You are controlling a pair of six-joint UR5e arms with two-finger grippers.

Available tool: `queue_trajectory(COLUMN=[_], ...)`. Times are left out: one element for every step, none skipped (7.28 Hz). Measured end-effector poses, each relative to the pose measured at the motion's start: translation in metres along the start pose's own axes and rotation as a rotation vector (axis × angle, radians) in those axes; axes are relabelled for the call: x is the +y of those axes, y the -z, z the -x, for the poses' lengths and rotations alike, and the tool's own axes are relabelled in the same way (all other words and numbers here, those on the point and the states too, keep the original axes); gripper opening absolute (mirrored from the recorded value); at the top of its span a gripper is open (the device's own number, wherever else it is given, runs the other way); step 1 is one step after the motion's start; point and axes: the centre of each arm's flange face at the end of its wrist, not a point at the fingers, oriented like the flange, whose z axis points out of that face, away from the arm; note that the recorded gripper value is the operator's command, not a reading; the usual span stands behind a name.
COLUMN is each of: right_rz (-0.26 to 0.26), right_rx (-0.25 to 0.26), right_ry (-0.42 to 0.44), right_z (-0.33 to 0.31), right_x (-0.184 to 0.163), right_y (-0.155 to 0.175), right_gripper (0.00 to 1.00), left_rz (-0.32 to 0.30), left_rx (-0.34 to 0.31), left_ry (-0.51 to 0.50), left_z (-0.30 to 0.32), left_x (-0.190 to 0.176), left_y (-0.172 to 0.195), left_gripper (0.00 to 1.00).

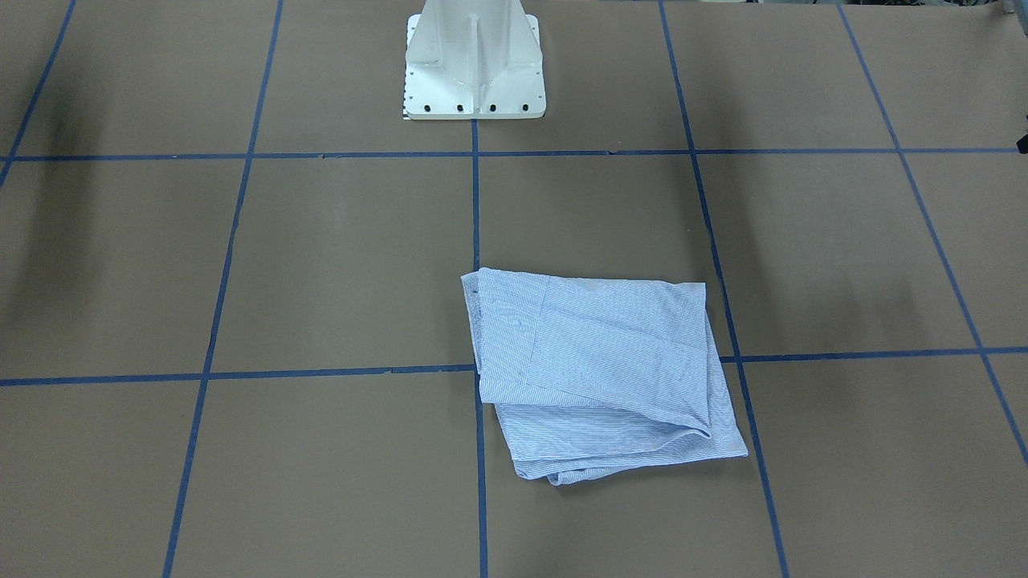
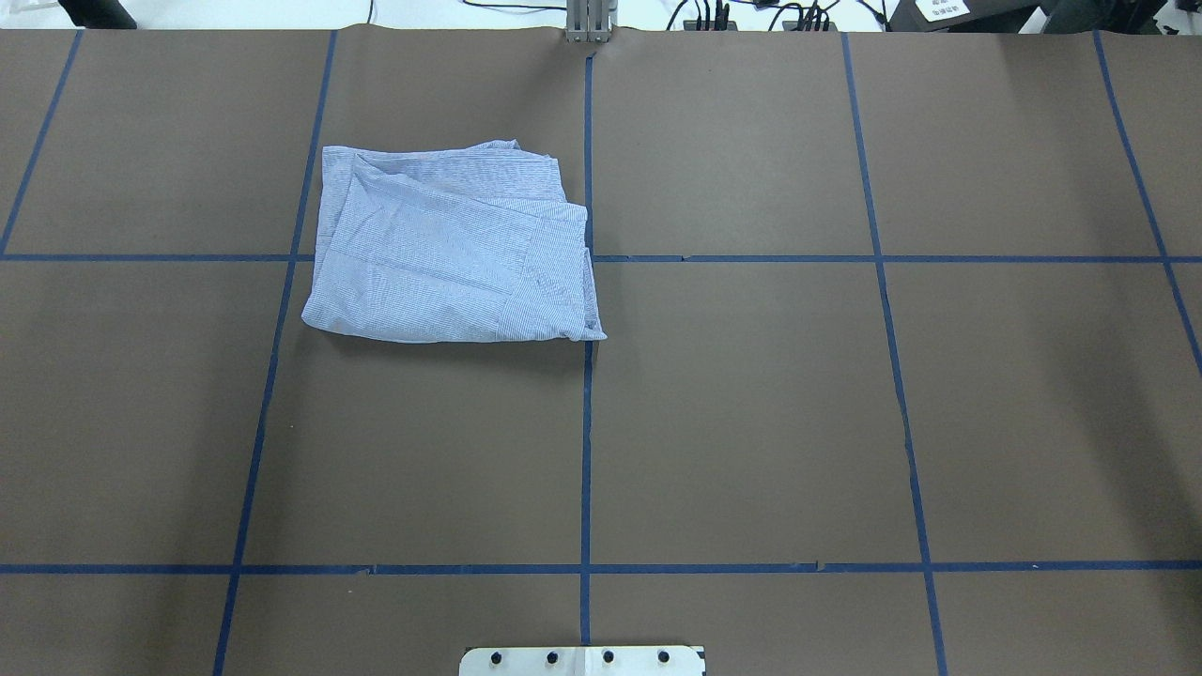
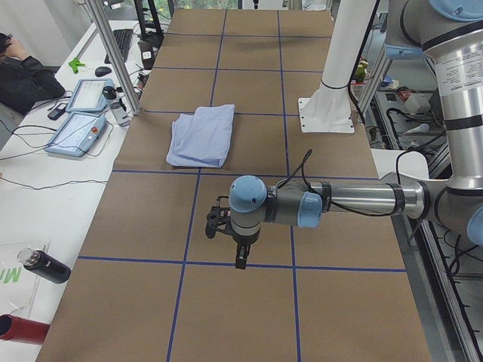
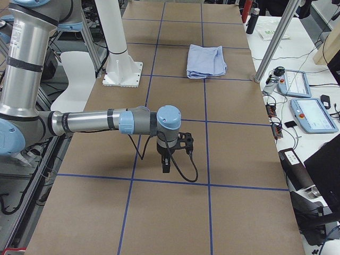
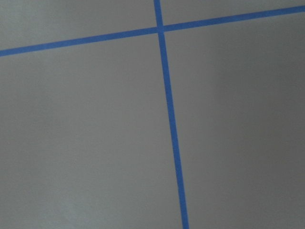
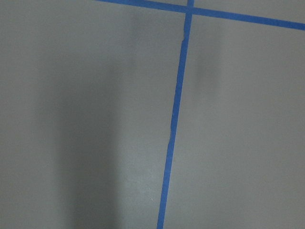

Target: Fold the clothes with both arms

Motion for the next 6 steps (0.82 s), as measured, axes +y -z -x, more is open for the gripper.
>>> queue_trajectory(right_rz=[-0.003,-0.005,-0.006,-0.006,-0.006,-0.007], right_rx=[-0.001,-0.001,-0.001,-0.001,-0.001,-0.001], right_ry=[-0.002,-0.002,-0.002,-0.003,-0.002,-0.002], right_z=[-0.0003,-0.0003,-0.0002,-0.0003,-0.0002,-0.0003], right_x=[0.0002,0.0,-0.0002,-0.0002,-0.0002,-0.0002], right_y=[0.0011,0.0019,0.0023,0.0025,0.0026,0.0027], right_gripper=[1.0,1.0,1.0,1.0,1.0,1.0], left_rz=[0.0,-0.001,-0.002,-0.004,-0.004,-0.005], left_rx=[0.007,0.009,0.01,0.011,0.011,0.011], left_ry=[0.001,0.001,0.0,-0.001,-0.002,-0.002], left_z=[-0.0012,-0.002,-0.0026,-0.0033,-0.0036,-0.0039], left_x=[0.0003,0.0003,0.0002,0.0,-0.0001,-0.0002], left_y=[0.0003,0.0007,0.0012,0.0017,0.0021,0.0023], left_gripper=[1.0,1.0,1.0,1.0,1.0,1.0])
